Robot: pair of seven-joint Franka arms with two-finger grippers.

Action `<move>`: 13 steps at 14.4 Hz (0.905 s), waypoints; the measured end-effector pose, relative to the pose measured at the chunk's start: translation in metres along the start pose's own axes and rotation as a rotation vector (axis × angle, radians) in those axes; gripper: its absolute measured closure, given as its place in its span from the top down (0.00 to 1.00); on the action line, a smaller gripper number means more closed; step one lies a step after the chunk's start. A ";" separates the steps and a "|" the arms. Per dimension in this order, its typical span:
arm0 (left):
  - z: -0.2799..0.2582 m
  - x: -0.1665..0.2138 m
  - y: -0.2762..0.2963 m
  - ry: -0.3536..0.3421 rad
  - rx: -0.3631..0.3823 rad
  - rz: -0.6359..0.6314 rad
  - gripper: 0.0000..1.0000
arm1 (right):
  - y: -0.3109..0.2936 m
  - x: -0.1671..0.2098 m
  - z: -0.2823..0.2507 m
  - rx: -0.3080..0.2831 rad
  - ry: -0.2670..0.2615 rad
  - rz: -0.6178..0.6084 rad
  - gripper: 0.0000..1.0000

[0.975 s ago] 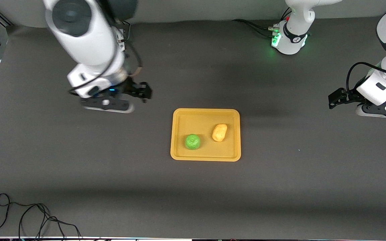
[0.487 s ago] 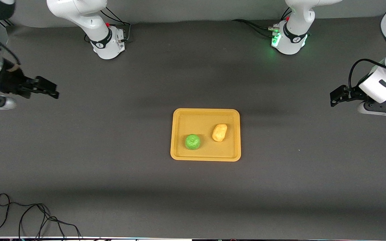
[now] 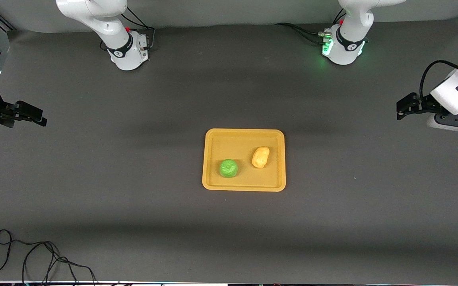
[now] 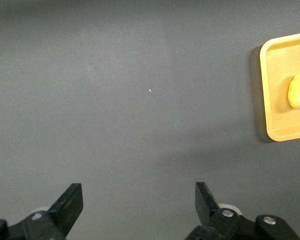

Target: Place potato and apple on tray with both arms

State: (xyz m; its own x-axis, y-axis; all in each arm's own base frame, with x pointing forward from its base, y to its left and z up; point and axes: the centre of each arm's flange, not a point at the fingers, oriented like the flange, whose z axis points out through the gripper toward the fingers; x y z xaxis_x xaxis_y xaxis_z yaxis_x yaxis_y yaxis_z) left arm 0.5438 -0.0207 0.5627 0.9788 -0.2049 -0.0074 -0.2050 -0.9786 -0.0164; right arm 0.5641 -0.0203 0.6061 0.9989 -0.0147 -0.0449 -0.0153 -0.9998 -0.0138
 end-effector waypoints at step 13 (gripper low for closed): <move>0.008 0.002 -0.002 -0.015 0.007 0.003 1.00 | 0.001 -0.005 -0.007 -0.025 0.005 -0.036 1.00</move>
State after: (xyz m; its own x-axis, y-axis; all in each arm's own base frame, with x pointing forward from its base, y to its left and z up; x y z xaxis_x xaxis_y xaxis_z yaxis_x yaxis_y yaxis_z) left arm 0.5459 -0.0193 0.5552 0.9779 -0.2079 -0.0230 -0.2084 -0.9778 -0.0230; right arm 0.5591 -0.0210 0.6135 0.9990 0.0211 -0.0401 0.0215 -0.9997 0.0095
